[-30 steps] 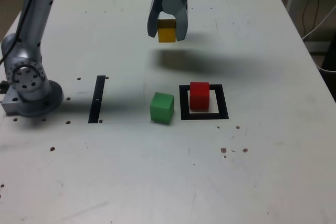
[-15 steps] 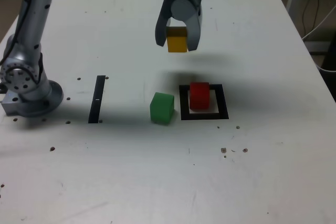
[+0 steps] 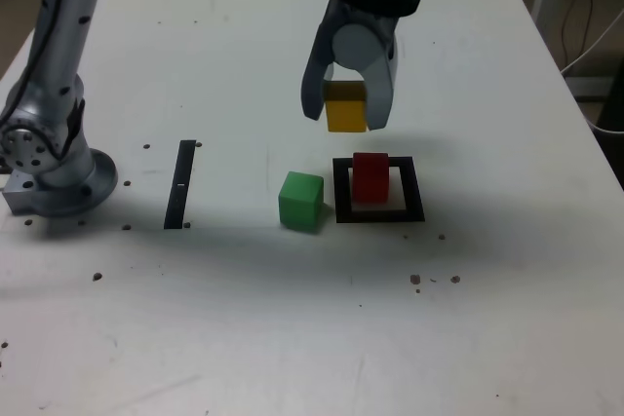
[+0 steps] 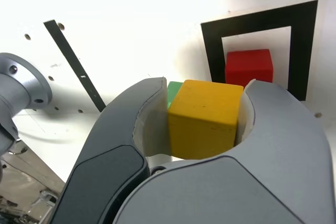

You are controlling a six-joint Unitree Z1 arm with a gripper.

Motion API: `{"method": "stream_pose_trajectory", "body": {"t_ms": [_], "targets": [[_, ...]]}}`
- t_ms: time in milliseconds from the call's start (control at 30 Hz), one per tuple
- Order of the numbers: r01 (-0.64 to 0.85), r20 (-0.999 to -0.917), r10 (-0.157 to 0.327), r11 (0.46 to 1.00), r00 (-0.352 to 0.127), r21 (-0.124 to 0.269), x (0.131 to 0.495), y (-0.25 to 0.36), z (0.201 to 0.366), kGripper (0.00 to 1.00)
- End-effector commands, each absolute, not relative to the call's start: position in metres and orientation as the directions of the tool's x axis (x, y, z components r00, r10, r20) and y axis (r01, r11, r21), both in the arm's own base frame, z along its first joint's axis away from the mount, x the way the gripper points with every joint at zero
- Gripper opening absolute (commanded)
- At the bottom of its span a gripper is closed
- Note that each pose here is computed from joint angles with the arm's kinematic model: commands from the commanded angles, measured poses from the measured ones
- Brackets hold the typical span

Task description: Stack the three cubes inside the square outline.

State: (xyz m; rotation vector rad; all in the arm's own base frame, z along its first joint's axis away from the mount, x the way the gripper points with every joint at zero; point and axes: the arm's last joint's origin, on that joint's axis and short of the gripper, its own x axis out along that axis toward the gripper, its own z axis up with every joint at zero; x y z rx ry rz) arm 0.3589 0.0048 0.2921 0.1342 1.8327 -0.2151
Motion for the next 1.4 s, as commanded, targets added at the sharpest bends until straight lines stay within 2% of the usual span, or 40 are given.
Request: {"method": "stream_pose_trajectory", "body": {"t_ms": [0, 867, 1067, 1133, 1300, 1367], "targets": [[0.211, -0.9579, -0.023, 0.974, -0.286, -0.087, 0.362, -0.004, 0.288, 0.35], [0.216, -0.9413, -0.023, 0.971, -0.337, -0.101, 0.39, -0.016, 0.255, 0.35], [0.212, -0.9396, -0.022, 0.972, -0.341, -0.1, 0.392, -0.014, 0.251, 0.36], [0.213, -0.94, -0.022, 0.972, -0.34, -0.1, 0.392, -0.013, 0.25, 0.45], [0.223, -0.9428, -0.021, 0.97, -0.333, -0.101, 0.393, -0.012, 0.249, 0.85], [0.225, -0.9431, -0.02, 0.969, -0.332, -0.1, 0.394, -0.011, 0.249, 0.92]]}}
